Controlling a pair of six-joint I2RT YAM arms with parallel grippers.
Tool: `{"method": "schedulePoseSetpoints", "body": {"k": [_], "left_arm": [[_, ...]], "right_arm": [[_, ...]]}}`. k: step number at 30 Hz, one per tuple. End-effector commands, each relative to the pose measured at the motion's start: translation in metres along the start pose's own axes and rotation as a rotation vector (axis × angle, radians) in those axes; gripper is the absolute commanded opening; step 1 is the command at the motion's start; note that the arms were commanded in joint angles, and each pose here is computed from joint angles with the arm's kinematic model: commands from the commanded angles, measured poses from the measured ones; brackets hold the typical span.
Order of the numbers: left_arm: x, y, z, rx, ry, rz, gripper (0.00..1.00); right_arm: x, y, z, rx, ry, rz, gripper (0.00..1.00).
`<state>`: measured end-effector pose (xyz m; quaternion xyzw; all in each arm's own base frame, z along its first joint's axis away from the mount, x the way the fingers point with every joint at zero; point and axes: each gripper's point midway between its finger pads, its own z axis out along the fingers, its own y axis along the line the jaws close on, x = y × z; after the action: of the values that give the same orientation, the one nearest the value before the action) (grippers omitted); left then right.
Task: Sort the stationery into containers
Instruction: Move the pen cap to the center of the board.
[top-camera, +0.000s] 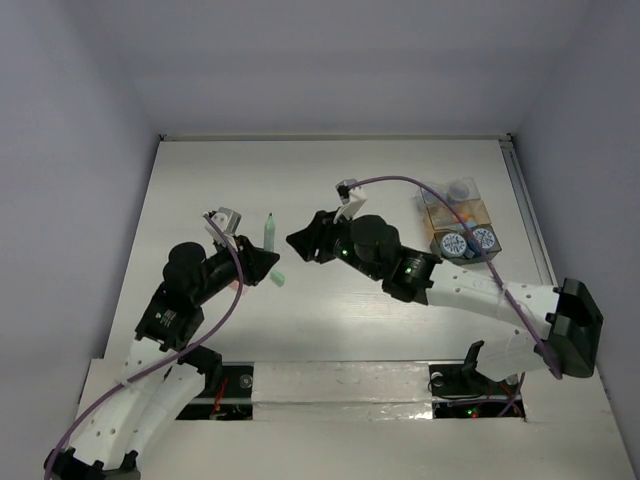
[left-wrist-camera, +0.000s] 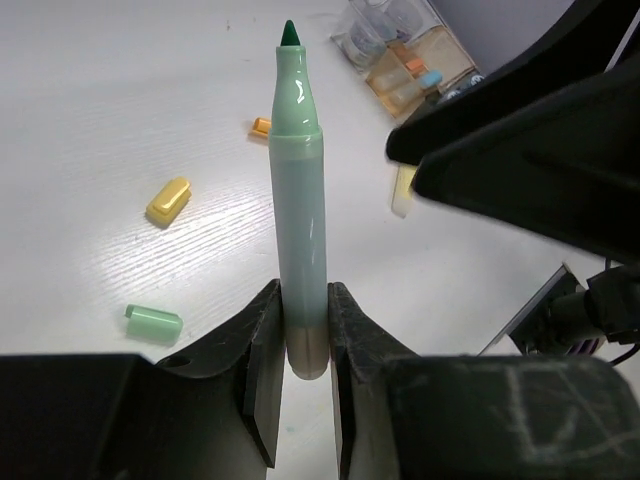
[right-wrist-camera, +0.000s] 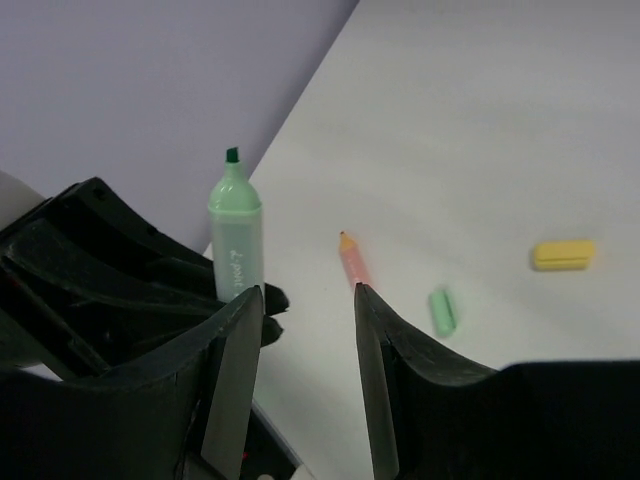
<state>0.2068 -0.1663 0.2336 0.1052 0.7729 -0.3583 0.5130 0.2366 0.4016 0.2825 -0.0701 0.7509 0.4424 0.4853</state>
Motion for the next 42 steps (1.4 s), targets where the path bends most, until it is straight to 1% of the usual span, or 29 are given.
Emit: {"method": "schedulePoseSetpoints", "body": {"k": [1,5,7,9,10,11,13,16,19,20,22,23,24,25,26,28,32,36,37,42], "left_arm": [[-0.033,-0.012,-0.004,0.031,-0.100,0.050,0.00],[-0.035,-0.012,-0.006,0.021,-0.112,0.054,0.00],[-0.039,-0.010,-0.008,0.005,-0.128,0.055,0.00],[-0.044,-0.007,-0.012,-0.024,-0.153,0.060,0.00],[-0.044,-0.007,-0.013,-0.024,-0.152,0.058,0.00],[-0.049,-0.004,-0.016,-0.050,-0.177,0.063,0.00],[-0.058,0.000,-0.023,-0.092,-0.214,0.073,0.00],[-0.073,0.009,-0.040,-0.173,-0.306,0.070,0.00],[-0.078,0.009,-0.047,-0.185,-0.340,0.068,0.00],[-0.079,0.010,-0.048,-0.188,-0.345,0.067,0.00],[-0.078,0.009,-0.048,-0.185,-0.343,0.065,0.00],[-0.076,0.009,-0.046,-0.177,-0.331,0.065,0.00],[-0.076,0.011,-0.045,-0.183,-0.329,0.064,0.00],[-0.075,0.010,-0.044,-0.180,-0.324,0.062,0.00],[-0.073,0.009,-0.042,-0.171,-0.314,0.062,0.00],[-0.073,0.009,-0.041,-0.167,-0.310,0.062,0.00],[-0.073,0.008,-0.042,-0.163,-0.313,0.064,0.00],[-0.074,0.009,-0.043,-0.166,-0.316,0.064,0.00],[-0.073,0.010,-0.042,-0.167,-0.312,0.063,0.00],[-0.072,0.010,-0.041,-0.168,-0.308,0.060,0.00]], "right_arm": [[-0.036,-0.004,-0.018,-0.002,-0.026,-0.086,0.48],[-0.036,-0.003,-0.025,-0.027,0.035,-0.169,0.50],[-0.021,-0.015,-0.024,-0.017,0.106,-0.220,0.49],[0.011,-0.022,-0.020,-0.057,0.232,-0.250,0.47],[0.014,-0.025,-0.017,-0.056,0.237,-0.266,0.47],[0.030,-0.027,-0.016,-0.086,0.279,-0.277,0.47],[0.051,-0.038,-0.006,-0.085,0.332,-0.298,0.47],[0.075,-0.046,0.007,-0.096,0.394,-0.289,0.46],[0.092,-0.050,0.018,-0.087,0.444,-0.255,0.45],[0.108,-0.055,0.023,-0.089,0.487,-0.237,0.45],[0.115,-0.051,0.032,-0.124,0.486,-0.203,0.45],[0.132,-0.053,0.035,-0.127,0.522,-0.195,0.46],[0.137,-0.055,0.039,-0.123,0.529,-0.189,0.47],[0.148,-0.047,0.040,-0.145,0.548,-0.183,0.53],[0.152,-0.041,0.043,-0.164,0.558,-0.178,0.54],[0.174,-0.041,0.050,-0.166,0.598,-0.169,0.58],[0.194,-0.042,0.062,-0.170,0.629,-0.136,0.64],[0.205,-0.049,0.075,-0.138,0.637,-0.120,0.65],[0.212,-0.056,0.078,-0.114,0.651,-0.118,0.66],[0.214,-0.076,0.088,-0.008,0.631,-0.140,0.66]]}}
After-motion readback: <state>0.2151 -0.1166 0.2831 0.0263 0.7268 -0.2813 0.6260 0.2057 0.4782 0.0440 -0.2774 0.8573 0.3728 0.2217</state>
